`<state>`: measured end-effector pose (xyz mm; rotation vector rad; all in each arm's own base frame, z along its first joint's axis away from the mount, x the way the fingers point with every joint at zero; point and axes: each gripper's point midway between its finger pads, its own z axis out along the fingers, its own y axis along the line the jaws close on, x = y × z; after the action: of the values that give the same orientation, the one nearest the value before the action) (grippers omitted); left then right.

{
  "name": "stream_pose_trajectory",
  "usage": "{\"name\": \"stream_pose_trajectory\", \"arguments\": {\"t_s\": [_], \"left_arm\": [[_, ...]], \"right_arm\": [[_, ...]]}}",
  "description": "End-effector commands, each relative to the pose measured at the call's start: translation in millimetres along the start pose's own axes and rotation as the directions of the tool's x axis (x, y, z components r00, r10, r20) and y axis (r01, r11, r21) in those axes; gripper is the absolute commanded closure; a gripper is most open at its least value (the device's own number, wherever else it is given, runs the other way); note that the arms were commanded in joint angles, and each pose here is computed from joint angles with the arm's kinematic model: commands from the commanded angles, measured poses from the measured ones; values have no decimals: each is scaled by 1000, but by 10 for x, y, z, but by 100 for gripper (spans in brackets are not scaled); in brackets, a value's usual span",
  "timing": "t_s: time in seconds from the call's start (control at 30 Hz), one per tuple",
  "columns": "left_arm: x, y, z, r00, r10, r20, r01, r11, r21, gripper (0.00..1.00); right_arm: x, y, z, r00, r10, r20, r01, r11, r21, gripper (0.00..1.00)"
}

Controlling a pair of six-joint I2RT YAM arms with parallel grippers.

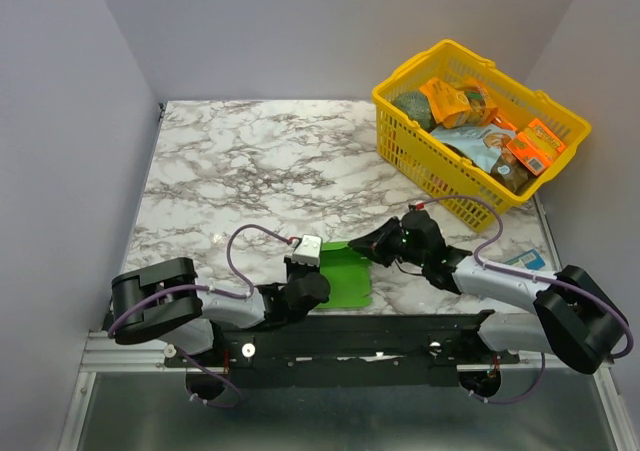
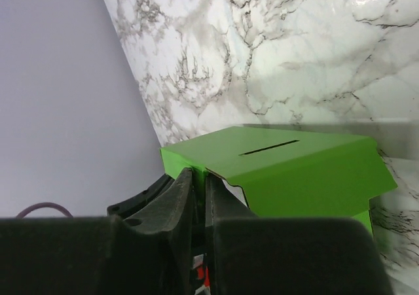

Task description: Fold the paper box

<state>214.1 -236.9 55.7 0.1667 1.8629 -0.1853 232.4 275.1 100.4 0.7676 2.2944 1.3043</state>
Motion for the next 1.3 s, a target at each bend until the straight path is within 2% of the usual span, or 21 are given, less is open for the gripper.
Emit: {"name": "stream_pose_trajectory", "arguments": {"t_s": [0.0, 0.17, 0.3, 0.43, 0.47, 0.53, 0.57, 0.6, 0.67, 0.7, 0.8, 0.97, 1.07, 1.27], "left_arm": [[19, -103, -48, 999, 30, -27, -30, 1000, 6, 100], [22, -101, -64, 999, 23, -49, -24, 1000, -11, 100], [0, -96, -75, 999, 15, -51, -16, 1000, -15, 100], [-92, -90, -58, 999, 25, -40, -27, 999, -36, 100], [-101, -82, -49, 998, 33, -45, -34, 999, -40, 100], [-166, -70, 47, 997, 24, -69, -27, 998, -50, 100], [-117, -46, 68, 993, 37, -110, -42, 998, -44, 100], [-122, -44, 95, 992, 35, -125, -40, 998, -39, 100], [-145, 24, 188, 986, 29, -166, -36, 999, -38, 100], [-194, 39, 207, 986, 24, -168, -30, 999, -35, 100], [-275, 155, 297, 980, 14, -197, -22, 999, -40, 100], [-484, 250, 353, 978, 17, -208, -27, 999, -44, 100], [-567, 246, 365, 977, 11, -214, -18, 999, -33, 100], [-550, 245, 344, 971, 10, -237, -17, 1000, -26, 100]], "right_arm": [[-242, 213, -30, 989, 80, 124, -69, 994, -88, 100], [-360, 266, -71, 975, 118, 186, -94, 986, -135, 100], [-425, 457, -124, 972, 83, 218, -41, 981, -187, 100], [-442, 474, -158, 972, 33, 234, 5, 987, -159, 100], [-444, 508, -184, 971, 20, 238, 19, 986, -163, 97], [-453, 525, -205, 969, -24, 246, 61, 988, -143, 78], [-461, 533, -223, 967, -39, 251, 75, 988, -134, 54], [-470, 569, -267, 964, -56, 259, 93, 987, -134, 44], [-473, 540, -314, 957, -115, 266, 146, 984, -99, 32], [-468, 597, -387, 953, -134, 271, 170, 979, -115, 31], [-416, 553, -480, 942, -211, 261, 244, 964, -102, 30], [-227, 360, -576, 931, -320, 173, 336, 939, -70, 37], [-97, 278, -544, 910, -400, 113, 408, 912, -55, 42], [80, 385, -387, 865, -501, 34, 502, 864, -38, 43]]}}
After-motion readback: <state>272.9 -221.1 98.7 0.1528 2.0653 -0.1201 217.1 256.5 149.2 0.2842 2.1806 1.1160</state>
